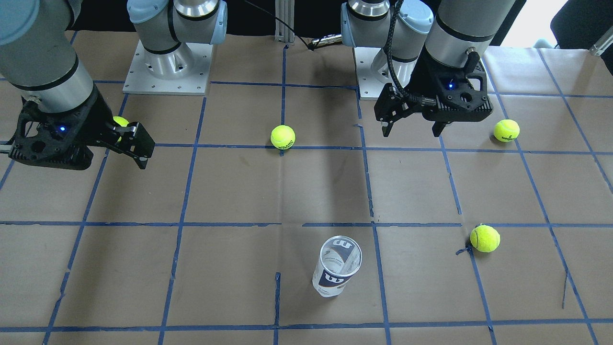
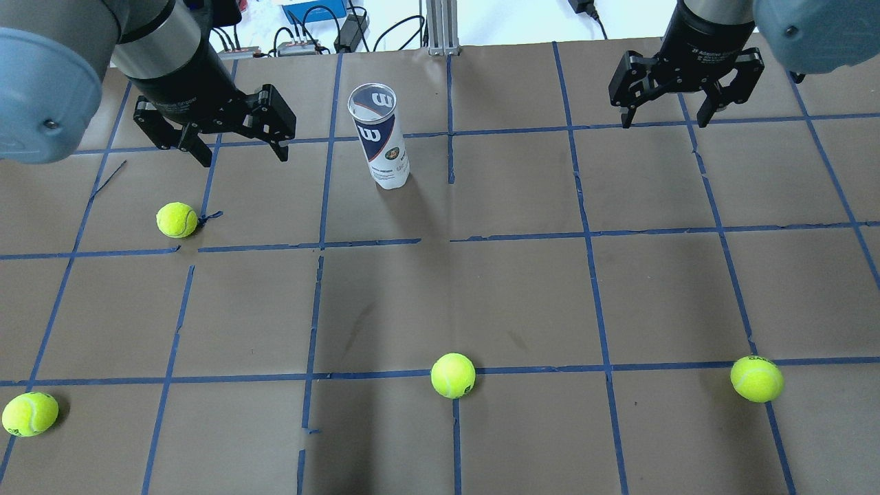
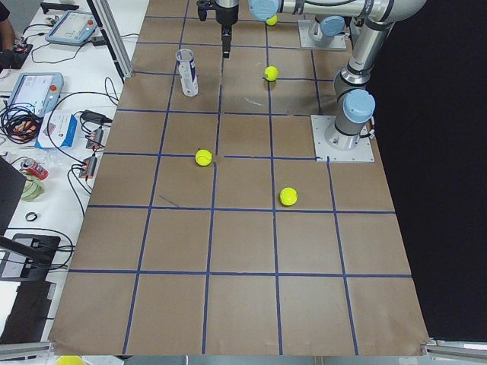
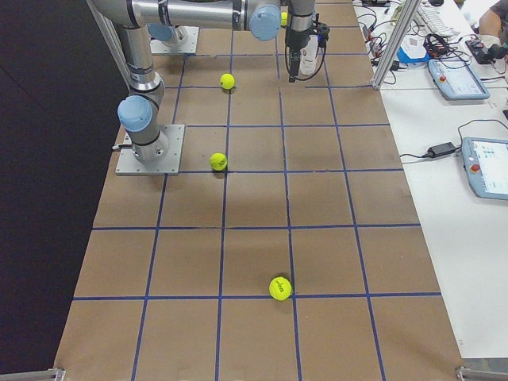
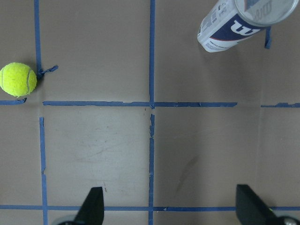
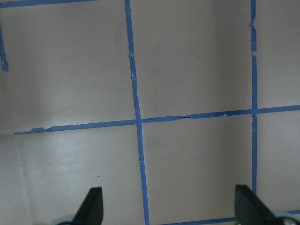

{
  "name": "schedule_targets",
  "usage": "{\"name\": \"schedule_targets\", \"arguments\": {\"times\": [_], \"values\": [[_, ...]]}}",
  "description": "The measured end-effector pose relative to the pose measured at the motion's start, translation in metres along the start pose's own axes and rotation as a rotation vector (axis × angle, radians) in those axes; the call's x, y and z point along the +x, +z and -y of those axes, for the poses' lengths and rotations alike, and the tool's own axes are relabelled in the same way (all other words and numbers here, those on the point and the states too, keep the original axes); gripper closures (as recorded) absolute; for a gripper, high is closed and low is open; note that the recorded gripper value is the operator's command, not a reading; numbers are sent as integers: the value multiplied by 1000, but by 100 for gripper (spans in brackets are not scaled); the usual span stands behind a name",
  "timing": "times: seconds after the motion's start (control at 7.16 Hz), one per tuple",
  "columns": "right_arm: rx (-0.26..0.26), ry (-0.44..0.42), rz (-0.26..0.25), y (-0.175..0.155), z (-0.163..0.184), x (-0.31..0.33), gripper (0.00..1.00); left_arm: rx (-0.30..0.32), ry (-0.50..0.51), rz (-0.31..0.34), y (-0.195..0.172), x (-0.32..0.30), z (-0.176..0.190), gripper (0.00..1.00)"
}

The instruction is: Lift up tennis ball bucket

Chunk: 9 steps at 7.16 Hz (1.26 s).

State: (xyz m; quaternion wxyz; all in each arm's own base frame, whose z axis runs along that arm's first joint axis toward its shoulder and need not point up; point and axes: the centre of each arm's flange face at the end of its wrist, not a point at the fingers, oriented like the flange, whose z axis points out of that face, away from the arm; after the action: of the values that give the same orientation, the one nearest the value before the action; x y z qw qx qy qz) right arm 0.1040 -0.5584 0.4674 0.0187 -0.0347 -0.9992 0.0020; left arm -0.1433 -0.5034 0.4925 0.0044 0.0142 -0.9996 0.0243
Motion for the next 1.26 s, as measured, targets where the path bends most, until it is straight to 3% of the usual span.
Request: {"name": "schedule_targets", "arguments": {"times": [1.26], "values": [[-18,2,-16,9,0,4,0,-1,-2,-3,1,-1,0,0]]}}
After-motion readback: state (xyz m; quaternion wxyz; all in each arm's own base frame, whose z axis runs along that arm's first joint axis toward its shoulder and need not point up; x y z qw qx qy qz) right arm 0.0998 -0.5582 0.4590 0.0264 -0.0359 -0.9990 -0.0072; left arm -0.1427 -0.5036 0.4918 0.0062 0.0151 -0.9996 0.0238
